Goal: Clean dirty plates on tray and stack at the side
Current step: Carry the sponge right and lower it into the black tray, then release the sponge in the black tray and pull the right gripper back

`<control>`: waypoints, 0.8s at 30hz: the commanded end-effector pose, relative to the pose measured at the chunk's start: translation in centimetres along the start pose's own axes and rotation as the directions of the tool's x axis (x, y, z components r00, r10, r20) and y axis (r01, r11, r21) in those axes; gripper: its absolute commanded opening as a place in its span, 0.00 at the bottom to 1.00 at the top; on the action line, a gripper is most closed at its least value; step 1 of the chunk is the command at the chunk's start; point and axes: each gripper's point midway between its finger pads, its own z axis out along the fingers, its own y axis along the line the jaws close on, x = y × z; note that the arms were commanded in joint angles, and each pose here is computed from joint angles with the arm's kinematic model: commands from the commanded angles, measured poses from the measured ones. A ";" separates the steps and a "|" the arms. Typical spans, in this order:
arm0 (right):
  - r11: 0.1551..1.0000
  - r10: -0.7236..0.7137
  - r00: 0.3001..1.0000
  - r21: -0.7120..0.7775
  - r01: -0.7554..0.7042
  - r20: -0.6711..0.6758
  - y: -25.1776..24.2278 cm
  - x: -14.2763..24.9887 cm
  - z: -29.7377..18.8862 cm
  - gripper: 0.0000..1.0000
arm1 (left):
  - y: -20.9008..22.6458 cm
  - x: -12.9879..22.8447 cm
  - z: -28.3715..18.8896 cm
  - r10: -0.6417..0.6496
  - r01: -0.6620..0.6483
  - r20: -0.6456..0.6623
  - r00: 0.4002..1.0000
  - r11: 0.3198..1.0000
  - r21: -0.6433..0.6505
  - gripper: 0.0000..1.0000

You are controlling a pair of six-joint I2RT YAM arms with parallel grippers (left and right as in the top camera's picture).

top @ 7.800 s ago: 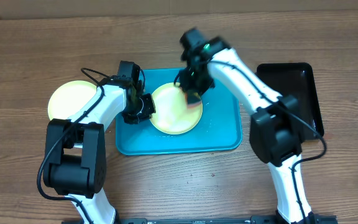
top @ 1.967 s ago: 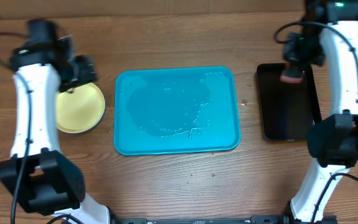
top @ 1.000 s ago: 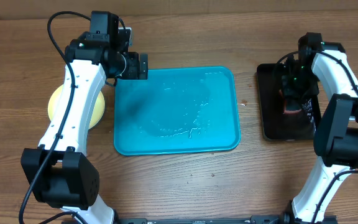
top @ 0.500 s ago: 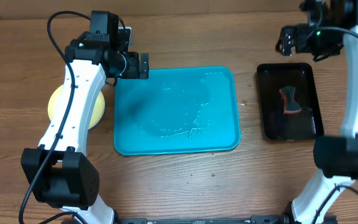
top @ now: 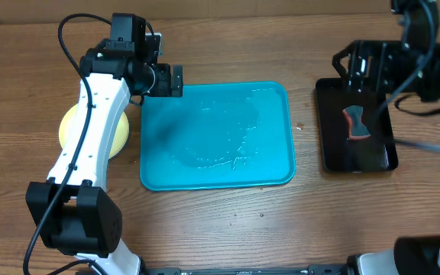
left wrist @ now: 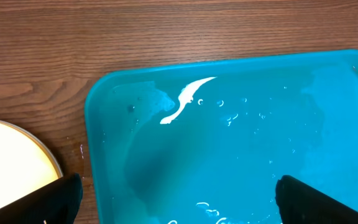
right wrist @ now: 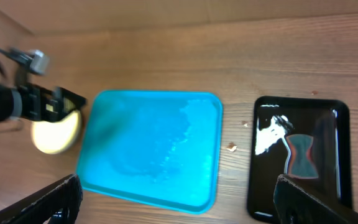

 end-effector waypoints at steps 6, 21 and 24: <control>0.993 0.104 0.988 -0.057 -0.099 0.111 2.1 0.6 -4.9 1.00 | -0.2 -0.3 0.2 0.014 -0.014 0.004 1.000 1.000 0.005 1.00; 0.997 -0.013 0.991 0.072 0.004 0.133 0.2 0.4 -4.9 1.00 | -0.2 -0.3 0.2 0.014 -0.014 0.004 1.000 1.000 0.005 1.00; 0.997 -0.051 0.983 0.071 0.039 0.179 1.0 -0.1 -5.2 1.00 | -0.2 -0.3 0.2 0.014 -0.014 0.004 1.000 1.000 0.005 1.00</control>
